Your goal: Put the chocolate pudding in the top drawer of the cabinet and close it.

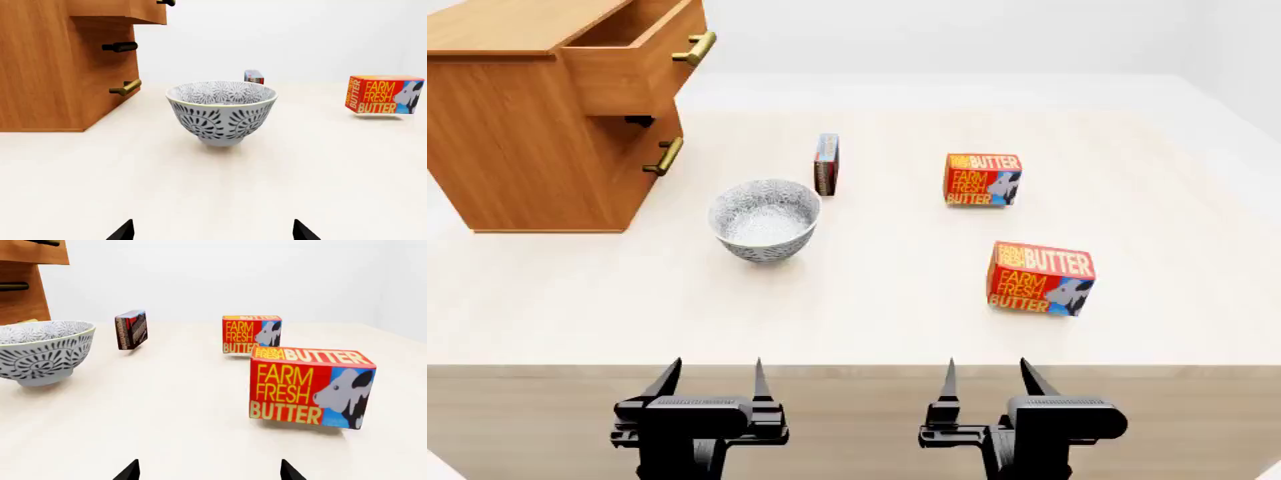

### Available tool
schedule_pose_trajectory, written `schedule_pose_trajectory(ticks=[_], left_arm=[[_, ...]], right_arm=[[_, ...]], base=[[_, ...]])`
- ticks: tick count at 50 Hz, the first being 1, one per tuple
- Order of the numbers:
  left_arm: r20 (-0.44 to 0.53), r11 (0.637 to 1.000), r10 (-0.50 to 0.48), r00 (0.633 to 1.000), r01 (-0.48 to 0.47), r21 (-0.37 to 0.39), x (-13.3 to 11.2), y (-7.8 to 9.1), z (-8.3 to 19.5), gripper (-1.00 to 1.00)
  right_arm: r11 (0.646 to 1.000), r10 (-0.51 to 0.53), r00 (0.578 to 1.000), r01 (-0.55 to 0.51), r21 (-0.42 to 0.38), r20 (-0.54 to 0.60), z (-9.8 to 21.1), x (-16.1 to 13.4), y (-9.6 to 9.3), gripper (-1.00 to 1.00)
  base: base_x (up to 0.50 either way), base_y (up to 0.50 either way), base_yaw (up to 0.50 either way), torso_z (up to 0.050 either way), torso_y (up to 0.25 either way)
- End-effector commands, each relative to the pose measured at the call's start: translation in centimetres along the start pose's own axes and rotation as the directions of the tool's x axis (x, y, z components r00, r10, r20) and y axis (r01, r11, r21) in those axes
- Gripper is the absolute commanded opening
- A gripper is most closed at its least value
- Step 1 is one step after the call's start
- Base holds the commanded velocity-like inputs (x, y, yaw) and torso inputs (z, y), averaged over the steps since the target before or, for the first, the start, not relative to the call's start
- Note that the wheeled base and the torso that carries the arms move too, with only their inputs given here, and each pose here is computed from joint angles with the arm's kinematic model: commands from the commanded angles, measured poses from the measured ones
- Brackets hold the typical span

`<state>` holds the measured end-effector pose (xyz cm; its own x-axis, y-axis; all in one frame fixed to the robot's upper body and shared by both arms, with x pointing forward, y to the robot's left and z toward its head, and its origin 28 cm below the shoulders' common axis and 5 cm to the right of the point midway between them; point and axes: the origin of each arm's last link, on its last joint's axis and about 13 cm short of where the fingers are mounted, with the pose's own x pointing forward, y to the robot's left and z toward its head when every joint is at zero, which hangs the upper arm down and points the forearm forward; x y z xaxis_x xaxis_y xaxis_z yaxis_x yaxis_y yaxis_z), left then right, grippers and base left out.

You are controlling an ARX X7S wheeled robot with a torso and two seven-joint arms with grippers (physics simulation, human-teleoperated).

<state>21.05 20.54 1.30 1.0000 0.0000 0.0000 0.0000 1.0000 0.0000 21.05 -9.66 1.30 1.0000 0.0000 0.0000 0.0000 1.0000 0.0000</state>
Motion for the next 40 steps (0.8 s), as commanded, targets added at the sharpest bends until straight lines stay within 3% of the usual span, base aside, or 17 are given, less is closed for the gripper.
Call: schedule_pose_trajectory(ticks=[1,22,40], left_arm=[[0.002,1.0,-0.002,1.0,0.002,0.005,-0.06,0.01,-0.04,1.0],[0.007,1.0,-0.008,1.0,0.008,-0.002,-0.42,-0.11,0.35,1.0],[0.017,1.0,-0.017,1.0,0.017,0.001,-0.3,0.05,0.75,1.0]], right_arm=[[1.0,-0.001,1.0,0.001,-0.006,0.002,-0.01,-0.01,0.05,1.0],[1.0,-0.007,1.0,0.007,-0.016,0.021,0.27,-0.72,-0.16,1.0],[1.0,-0.017,0.999,0.018,-0.015,0.032,0.83,-0.67,-0.29,1.0]], base=[[0.0,0.0,0.0,0.0,0.0],[0.0,0.0,0.0,0.001,0.0],[0.0,0.0,0.0,0.049,0.0]])
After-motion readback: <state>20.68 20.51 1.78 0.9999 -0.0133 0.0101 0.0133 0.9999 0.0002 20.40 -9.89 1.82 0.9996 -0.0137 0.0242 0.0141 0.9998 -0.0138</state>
